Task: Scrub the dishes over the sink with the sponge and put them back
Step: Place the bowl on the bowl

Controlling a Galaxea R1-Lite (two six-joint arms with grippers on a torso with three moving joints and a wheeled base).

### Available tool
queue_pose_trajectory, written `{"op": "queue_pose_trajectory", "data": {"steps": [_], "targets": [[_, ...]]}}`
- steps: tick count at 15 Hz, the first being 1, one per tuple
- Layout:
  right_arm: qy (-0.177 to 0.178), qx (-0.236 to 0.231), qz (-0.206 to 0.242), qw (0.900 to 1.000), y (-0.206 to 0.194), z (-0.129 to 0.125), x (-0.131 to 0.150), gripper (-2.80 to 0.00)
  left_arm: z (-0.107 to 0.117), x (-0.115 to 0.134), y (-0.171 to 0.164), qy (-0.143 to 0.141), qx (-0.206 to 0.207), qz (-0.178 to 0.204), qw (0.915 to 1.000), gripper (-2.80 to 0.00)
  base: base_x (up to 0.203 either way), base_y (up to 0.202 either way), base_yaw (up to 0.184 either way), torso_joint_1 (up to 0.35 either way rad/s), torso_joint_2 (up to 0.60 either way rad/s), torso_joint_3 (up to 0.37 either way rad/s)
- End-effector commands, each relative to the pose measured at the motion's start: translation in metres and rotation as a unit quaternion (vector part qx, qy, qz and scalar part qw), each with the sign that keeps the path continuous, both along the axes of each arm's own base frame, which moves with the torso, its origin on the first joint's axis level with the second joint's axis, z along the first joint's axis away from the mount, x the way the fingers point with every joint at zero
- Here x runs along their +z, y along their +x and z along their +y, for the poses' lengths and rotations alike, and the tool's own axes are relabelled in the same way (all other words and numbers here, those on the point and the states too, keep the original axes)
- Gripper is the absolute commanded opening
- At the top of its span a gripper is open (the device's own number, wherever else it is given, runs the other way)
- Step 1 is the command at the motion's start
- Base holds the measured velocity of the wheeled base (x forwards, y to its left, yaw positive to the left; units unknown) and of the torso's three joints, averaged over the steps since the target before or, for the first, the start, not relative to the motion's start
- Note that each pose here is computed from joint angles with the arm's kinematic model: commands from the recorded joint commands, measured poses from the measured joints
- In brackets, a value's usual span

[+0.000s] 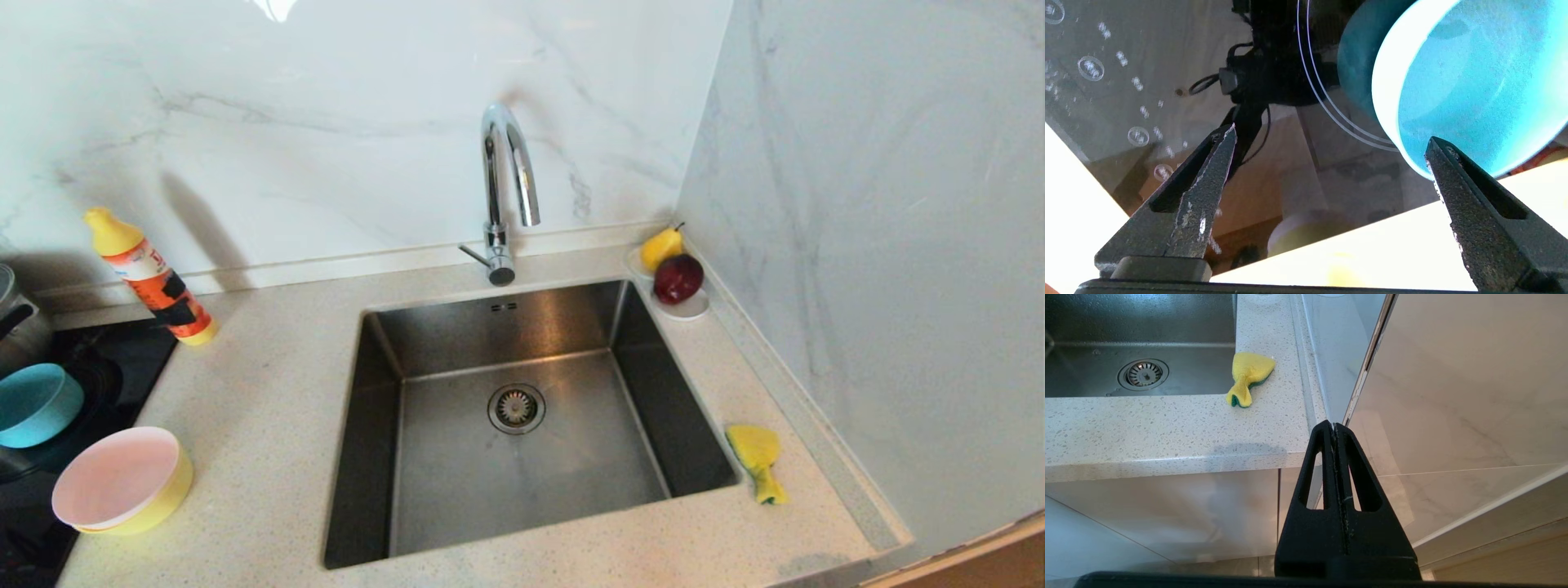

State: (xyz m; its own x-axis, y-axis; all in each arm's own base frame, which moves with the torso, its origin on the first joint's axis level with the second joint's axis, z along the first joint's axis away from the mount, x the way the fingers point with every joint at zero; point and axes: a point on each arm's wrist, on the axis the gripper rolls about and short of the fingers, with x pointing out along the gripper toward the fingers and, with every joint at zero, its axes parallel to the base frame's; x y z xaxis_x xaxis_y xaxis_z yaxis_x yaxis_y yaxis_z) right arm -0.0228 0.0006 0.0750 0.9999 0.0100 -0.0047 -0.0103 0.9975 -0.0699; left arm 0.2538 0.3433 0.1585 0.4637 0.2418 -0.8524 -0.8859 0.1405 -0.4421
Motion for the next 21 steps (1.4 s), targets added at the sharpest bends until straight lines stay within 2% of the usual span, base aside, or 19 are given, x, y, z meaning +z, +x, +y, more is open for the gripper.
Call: {"op": "queue_pose_trajectory", "data": {"steps": [1, 8, 14, 20, 21], "targets": [[0.000, 0.000, 0.001, 1.000, 0.000, 0.000, 0.000, -2.80, 0.005, -0.011, 0.003, -0.007, 0.005, 0.002, 1.0000, 0.00, 0.000, 0.000, 0.000, 0.000, 0.00, 0.000], [0.000, 0.000, 0.001, 1.000, 0.000, 0.000, 0.000, -2.80, 0.008, -0.019, 0.005, -0.011, 0.011, 0.009, 0.9998, 0.00, 0.000, 0.000, 0.000, 0.000, 0.00, 0.000], [0.000, 0.000, 0.001, 1.000, 0.000, 0.000, 0.000, -2.80, 0.011, -0.034, 0.007, -0.013, 0.027, 0.034, 0.9990, 0.00, 0.000, 0.000, 0.000, 0.000, 0.00, 0.000], [0.000, 0.000, 0.001, 1.000, 0.000, 0.000, 0.000, -2.80, 0.011, -0.034, 0.007, -0.017, 0.027, 0.038, 0.9988, 0.00, 0.000, 0.000, 0.000, 0.000, 0.00, 0.000], [0.000, 0.000, 0.001, 1.000, 0.000, 0.000, 0.000, -2.80, 0.010, -0.034, 0.007, -0.016, 0.027, 0.038, 0.9988, -2.80, 0.000, 0.000, 0.000, 0.000, 0.00, 0.000]]}}
